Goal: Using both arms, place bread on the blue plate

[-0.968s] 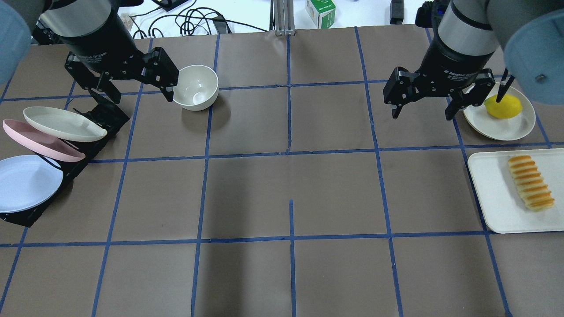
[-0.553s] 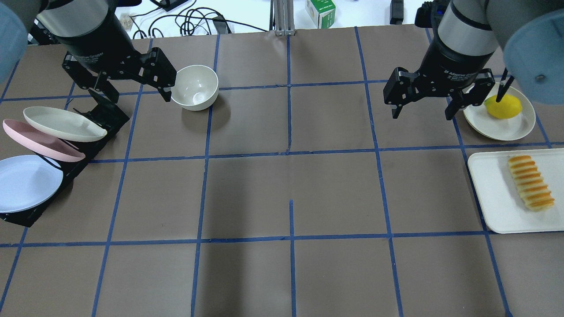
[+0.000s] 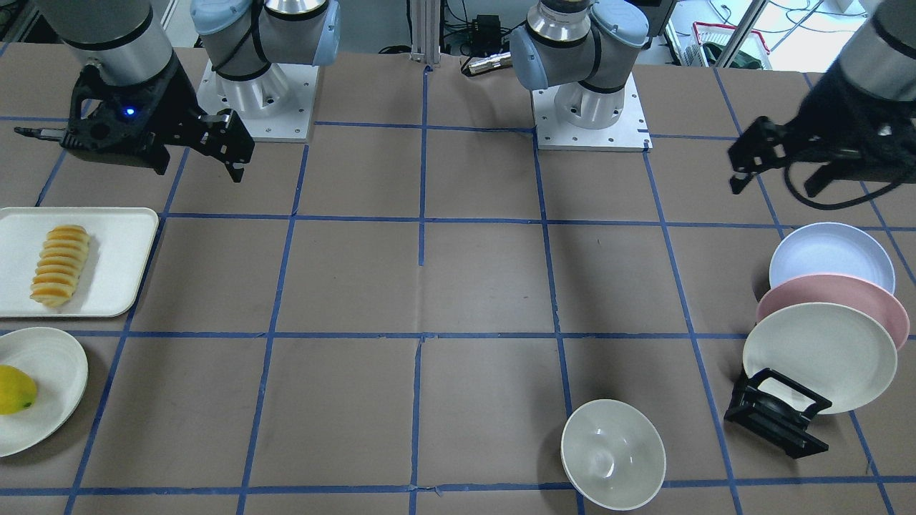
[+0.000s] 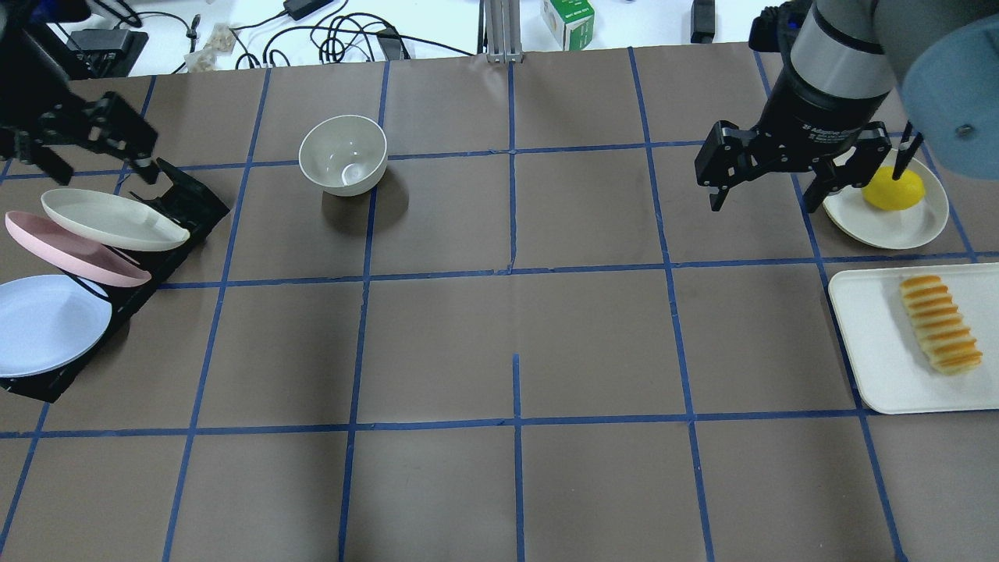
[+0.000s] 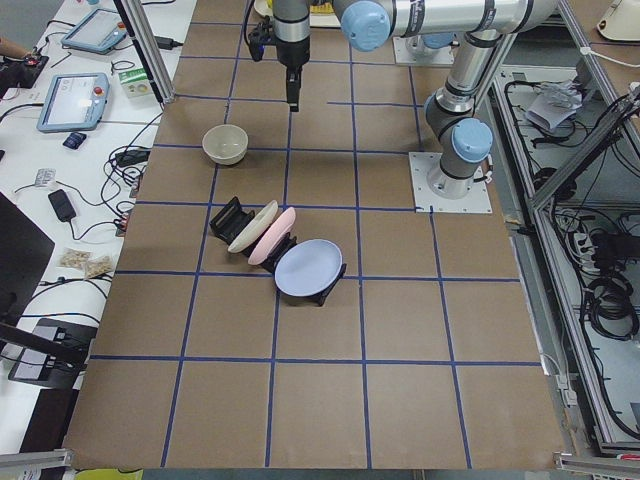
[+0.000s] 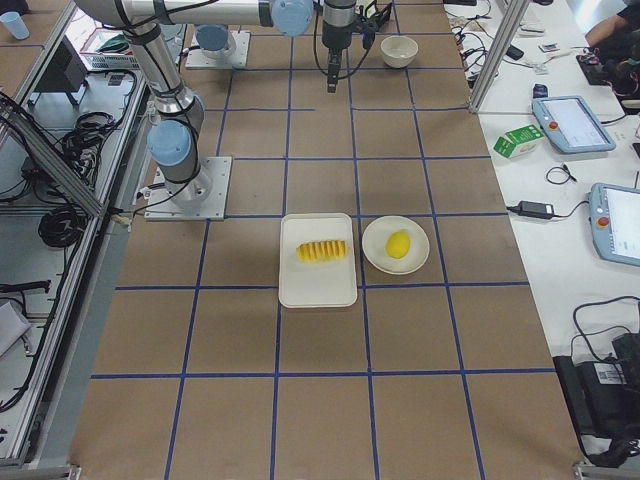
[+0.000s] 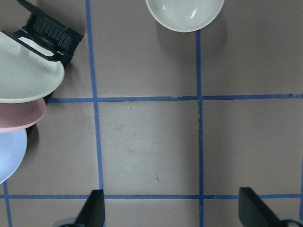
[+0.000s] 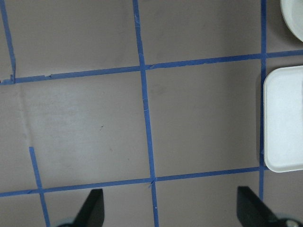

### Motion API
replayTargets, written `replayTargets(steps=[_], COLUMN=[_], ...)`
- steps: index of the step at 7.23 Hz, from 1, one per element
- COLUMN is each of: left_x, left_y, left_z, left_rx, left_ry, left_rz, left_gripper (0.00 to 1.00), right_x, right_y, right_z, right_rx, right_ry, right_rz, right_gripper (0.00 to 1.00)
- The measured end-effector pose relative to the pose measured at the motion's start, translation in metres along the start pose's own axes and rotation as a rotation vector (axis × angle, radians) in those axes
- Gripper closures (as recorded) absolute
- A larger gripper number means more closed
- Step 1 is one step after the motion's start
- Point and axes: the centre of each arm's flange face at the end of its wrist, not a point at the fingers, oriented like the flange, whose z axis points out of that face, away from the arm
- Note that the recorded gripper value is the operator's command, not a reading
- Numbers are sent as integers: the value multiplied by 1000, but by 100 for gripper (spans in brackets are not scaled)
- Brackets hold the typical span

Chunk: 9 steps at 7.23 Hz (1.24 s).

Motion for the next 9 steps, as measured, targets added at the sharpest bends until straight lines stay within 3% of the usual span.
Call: replayTargets(steps=[2,3,4,6,9], left_x=[-141,-197,-243,-308,-349], left_y=[26,32,35,36,25], left_z=[44,69,97,155,230], left_rx=[-31,-19,-14,-9,-30], left_ry=[61,73,78,72,91], left_rz=[65,53,34,22,1], left_gripper=[0,0,0,0,0], right_x=[80,118,151,206,292], right_y=[-15,-22,-29,-40,-62], right_z=[24,41,61,102,165], right_rx=[-40,-39,-37,-98,-130], right_ry=[-15,-17,15,98,82], right_rz=[46,22,4,-26,-67], right_gripper=[0,0,0,0,0])
